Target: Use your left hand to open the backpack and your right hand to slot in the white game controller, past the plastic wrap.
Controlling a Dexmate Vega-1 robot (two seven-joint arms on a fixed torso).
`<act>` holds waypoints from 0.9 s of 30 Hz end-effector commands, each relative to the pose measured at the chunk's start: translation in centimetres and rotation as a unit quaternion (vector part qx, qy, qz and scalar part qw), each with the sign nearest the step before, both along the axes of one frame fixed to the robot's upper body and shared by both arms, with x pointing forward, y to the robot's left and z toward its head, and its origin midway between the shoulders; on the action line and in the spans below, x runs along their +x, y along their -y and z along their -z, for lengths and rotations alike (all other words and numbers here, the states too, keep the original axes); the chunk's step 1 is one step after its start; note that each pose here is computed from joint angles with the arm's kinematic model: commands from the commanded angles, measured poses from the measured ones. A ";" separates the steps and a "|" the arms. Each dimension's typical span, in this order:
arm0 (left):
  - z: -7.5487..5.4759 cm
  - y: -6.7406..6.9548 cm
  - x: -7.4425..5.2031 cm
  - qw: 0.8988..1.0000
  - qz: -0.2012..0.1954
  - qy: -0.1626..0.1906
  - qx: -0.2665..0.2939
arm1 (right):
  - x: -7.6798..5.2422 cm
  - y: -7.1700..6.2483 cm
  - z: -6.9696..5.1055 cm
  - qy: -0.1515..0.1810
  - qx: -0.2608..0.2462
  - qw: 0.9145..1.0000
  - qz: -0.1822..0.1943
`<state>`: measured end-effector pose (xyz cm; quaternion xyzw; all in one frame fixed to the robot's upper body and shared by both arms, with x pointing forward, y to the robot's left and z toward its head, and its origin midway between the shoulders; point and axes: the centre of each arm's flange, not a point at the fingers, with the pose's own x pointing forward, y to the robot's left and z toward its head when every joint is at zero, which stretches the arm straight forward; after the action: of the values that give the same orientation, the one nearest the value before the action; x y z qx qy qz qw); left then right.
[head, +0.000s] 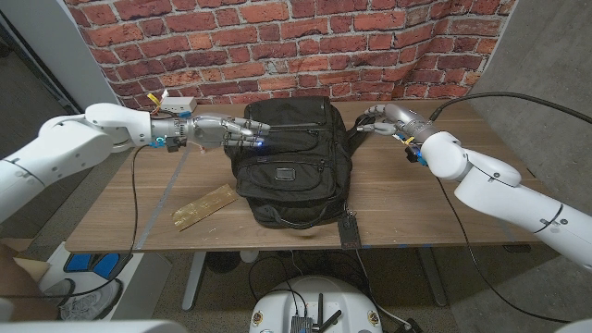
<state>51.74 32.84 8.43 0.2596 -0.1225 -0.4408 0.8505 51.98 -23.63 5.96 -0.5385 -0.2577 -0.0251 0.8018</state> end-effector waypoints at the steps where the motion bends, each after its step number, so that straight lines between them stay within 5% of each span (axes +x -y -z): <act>1: 0.2 -0.3 -0.4 0.998 -0.011 0.035 -0.041 | -0.1 0.7 0.2 0.002 0.022 1.000 -0.005; 27: 1.5 -0.2 0.1 0.981 -0.077 0.105 -0.145 | 0.5 2.1 0.9 0.005 0.070 0.997 -0.017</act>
<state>51.71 32.98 7.68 0.2100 -0.2181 -0.3652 0.8803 52.25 -25.24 5.34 -0.4940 -0.2653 -0.0316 0.8274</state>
